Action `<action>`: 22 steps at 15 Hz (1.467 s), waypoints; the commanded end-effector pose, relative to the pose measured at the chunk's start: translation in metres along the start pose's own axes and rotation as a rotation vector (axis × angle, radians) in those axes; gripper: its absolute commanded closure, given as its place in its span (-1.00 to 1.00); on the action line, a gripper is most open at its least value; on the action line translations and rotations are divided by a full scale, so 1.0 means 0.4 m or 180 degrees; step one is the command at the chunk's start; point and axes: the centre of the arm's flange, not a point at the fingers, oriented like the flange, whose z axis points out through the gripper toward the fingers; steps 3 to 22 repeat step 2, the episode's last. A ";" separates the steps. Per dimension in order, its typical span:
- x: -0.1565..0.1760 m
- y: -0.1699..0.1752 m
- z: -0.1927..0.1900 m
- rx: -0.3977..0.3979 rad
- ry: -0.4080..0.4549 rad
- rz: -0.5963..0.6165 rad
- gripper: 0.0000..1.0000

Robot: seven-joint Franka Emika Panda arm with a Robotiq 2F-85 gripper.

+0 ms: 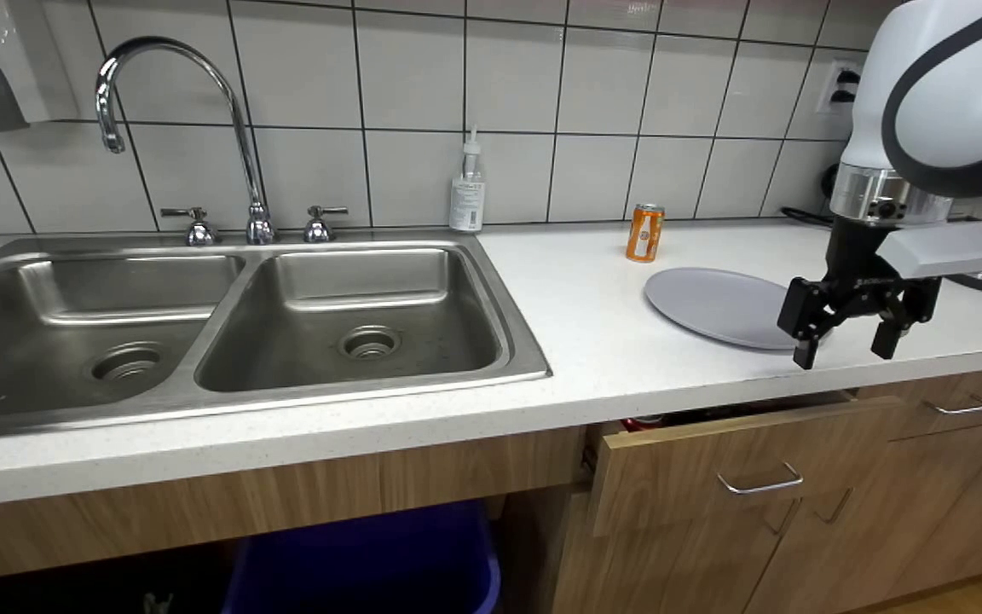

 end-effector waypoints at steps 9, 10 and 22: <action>0.000 0.000 0.000 0.0000 -0.0002 0.0000 -1.00; 0.000 0.000 0.000 0.0000 -0.0002 0.0000 -1.00; 0.000 0.000 0.000 0.0000 -0.0002 0.0000 -1.00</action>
